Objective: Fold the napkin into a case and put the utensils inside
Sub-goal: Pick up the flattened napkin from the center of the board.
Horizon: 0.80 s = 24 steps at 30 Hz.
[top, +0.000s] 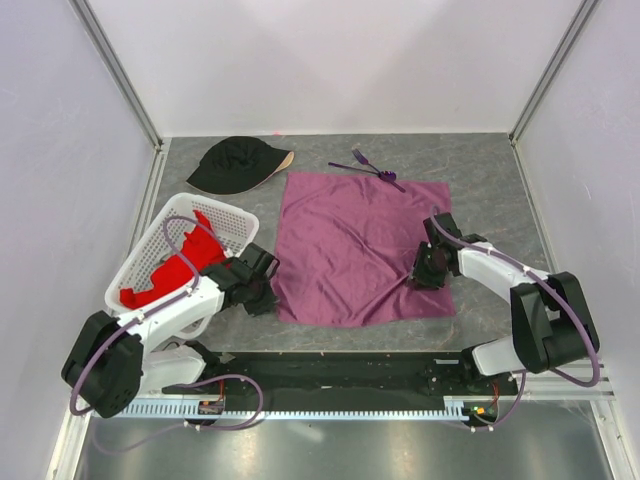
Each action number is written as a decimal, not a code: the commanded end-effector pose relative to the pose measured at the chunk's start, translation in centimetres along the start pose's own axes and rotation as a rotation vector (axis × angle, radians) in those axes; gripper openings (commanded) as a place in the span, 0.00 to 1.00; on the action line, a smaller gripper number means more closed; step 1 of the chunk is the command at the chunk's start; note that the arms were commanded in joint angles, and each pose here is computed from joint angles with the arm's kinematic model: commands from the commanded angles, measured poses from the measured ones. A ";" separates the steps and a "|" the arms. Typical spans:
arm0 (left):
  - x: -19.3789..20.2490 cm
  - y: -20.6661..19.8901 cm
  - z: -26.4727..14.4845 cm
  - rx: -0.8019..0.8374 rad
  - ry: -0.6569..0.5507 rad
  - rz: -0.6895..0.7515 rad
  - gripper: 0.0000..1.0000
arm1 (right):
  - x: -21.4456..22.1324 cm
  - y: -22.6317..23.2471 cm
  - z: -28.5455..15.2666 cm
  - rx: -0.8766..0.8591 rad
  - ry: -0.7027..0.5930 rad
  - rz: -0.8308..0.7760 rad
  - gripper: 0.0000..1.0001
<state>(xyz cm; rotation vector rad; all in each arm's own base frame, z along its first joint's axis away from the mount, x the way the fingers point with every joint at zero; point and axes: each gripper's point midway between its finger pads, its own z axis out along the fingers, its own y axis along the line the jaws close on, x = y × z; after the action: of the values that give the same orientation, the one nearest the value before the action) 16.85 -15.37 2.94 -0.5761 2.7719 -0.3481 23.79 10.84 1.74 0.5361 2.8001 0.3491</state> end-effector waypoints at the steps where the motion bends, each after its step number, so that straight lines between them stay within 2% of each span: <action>1: -1.9 -1.7 -0.3 0.058 -0.050 0.031 0.02 | -2.1 -1.7 -2.0 0.132 -0.089 -0.021 0.40; 3: -1.6 -2.0 -0.2 0.079 -0.032 0.035 0.02 | -2.5 -2.9 -3.6 0.185 -0.146 0.024 0.44; 8: -0.9 -2.8 0.1 0.127 0.004 0.064 0.02 | 2.1 -7.8 -4.3 0.302 -0.086 0.168 0.49; 12: -1.0 -3.1 0.0 0.139 0.006 0.085 0.02 | 2.5 -7.2 -5.0 0.234 -0.120 0.249 0.53; 15: -1.7 -3.6 -0.5 0.151 -0.022 0.097 0.02 | 1.8 -7.8 -5.5 0.279 -0.161 0.279 0.52; 19: -2.6 -4.3 -1.0 0.166 -0.055 0.102 0.02 | 2.2 -8.2 -4.3 0.324 -0.096 0.247 0.50; 22: -2.7 -4.5 -1.2 0.177 -0.056 0.107 0.02 | 1.6 -7.6 -3.0 0.305 -0.074 0.196 0.45; 24: -2.7 -4.4 -1.2 0.177 -0.059 0.114 0.02 | 1.2 -7.2 -2.2 0.287 -0.068 0.152 0.37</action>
<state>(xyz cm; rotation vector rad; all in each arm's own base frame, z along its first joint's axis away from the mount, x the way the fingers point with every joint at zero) 18.69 -17.31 4.10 -0.4548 2.7459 -0.4870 16.97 3.86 1.44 0.9114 2.7962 -0.0973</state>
